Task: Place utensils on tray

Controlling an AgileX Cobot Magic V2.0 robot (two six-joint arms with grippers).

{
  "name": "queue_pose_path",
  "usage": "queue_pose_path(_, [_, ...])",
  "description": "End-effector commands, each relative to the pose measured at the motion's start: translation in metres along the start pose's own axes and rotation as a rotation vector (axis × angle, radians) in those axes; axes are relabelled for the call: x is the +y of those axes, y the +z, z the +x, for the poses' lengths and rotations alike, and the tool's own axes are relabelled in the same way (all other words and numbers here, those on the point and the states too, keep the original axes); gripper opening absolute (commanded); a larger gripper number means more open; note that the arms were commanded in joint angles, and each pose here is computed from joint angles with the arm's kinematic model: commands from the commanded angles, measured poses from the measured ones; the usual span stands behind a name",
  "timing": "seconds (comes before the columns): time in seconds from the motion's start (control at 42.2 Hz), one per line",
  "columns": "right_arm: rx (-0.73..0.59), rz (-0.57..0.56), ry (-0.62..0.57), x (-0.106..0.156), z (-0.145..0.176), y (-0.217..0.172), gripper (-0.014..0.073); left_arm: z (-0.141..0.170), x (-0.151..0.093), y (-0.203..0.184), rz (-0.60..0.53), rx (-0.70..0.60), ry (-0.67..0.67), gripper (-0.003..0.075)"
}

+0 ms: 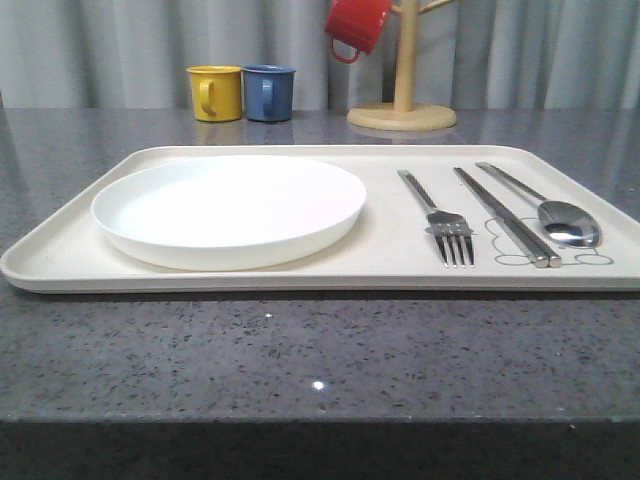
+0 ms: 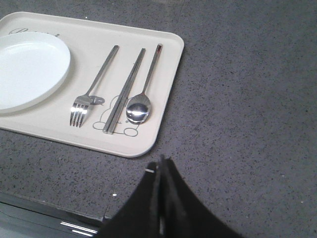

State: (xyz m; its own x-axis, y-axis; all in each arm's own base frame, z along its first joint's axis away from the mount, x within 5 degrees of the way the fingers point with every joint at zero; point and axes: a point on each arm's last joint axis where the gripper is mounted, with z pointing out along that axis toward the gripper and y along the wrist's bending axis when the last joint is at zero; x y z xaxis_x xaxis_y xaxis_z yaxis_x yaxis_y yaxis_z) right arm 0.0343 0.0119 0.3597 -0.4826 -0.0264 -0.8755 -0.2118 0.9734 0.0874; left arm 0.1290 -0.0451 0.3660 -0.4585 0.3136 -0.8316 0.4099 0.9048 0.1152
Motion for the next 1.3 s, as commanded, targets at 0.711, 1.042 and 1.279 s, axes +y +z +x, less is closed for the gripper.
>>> queue_pose_path(0.711, [-0.073,0.006,-0.018,0.0,-0.011,-0.003,-0.0067,0.05,0.005,-0.022,-0.192,-0.393,-0.052,-0.002])
queue_pose_path(1.042, [-0.073,0.006,-0.018,0.0,-0.011,-0.003,-0.0067,0.144,-0.004,-0.005,-0.397,-0.577,-0.085,-0.002])
queue_pose_path(1.279, [-0.073,0.006,-0.018,0.0,-0.011,-0.003,-0.0067,0.17,-0.008,0.007,-0.421,-0.68,-0.082,-0.002])
